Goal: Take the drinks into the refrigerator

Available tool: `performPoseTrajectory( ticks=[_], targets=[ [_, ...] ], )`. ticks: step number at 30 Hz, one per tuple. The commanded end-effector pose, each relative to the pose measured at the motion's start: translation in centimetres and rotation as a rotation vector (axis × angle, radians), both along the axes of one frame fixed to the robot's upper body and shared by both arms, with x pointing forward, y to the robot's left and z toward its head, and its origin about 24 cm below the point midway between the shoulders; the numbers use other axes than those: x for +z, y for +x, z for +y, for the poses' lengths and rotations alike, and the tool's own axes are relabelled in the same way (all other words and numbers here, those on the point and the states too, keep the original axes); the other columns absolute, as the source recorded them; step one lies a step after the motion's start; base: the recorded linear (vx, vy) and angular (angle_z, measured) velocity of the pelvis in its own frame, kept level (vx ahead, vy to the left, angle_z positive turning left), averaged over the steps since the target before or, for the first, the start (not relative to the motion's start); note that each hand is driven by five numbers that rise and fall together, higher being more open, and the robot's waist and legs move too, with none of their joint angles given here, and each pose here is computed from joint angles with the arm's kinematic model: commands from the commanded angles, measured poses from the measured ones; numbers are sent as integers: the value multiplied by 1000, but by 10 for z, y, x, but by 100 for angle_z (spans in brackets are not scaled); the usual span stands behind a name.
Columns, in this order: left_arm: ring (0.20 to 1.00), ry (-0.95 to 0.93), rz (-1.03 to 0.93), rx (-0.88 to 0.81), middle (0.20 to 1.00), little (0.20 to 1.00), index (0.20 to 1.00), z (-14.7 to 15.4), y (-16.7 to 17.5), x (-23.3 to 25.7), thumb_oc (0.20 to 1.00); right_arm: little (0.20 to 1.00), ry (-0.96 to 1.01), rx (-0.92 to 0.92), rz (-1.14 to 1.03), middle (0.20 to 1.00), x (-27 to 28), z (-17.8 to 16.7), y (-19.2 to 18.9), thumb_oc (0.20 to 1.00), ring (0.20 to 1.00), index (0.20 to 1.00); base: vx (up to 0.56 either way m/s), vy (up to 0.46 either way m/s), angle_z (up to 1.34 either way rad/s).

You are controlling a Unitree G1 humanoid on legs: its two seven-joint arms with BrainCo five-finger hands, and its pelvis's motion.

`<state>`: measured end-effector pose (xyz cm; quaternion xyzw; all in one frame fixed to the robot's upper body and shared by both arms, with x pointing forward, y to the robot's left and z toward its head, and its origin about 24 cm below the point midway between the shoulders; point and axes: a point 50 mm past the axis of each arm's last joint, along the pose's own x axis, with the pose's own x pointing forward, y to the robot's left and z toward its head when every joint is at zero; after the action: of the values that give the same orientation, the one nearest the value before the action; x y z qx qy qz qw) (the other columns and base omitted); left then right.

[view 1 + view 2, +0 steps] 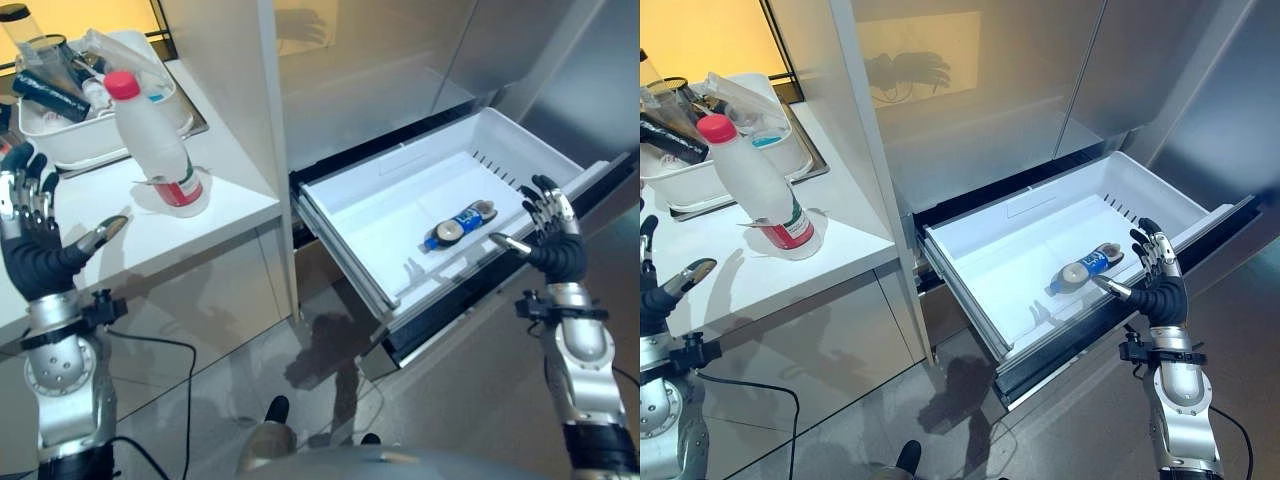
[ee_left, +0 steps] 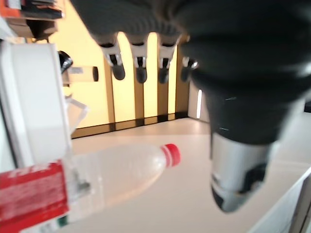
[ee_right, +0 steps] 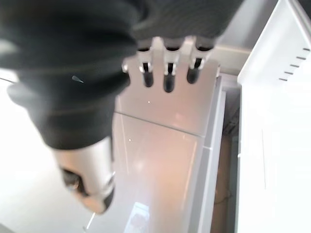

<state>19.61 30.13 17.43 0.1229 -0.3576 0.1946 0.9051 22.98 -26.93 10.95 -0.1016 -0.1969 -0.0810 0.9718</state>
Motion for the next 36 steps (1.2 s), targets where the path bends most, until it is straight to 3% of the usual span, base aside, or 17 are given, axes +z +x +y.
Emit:
performPoseTrajectory(
  ticks=[1,15,36],
  targets=[
    [1000,65,-76,14,1000,1000,1000,9,8,25,1000,1000,-59,36,-151,1000,39,-2,7,1000,1000,1000,0,0,0],
    [1000,131,-1,35,1000,1000,1000,30,54,55,1000,1000,-60,145,-109,1000,38,15,21,1000,1000,1000,15,20,-9],
    [1000,83,84,-24,1000,1000,1000,33,60,41,1000,1000,-60,178,-104,1000,38,19,22,1000,1000,1000,11,15,-14]
  ],
)
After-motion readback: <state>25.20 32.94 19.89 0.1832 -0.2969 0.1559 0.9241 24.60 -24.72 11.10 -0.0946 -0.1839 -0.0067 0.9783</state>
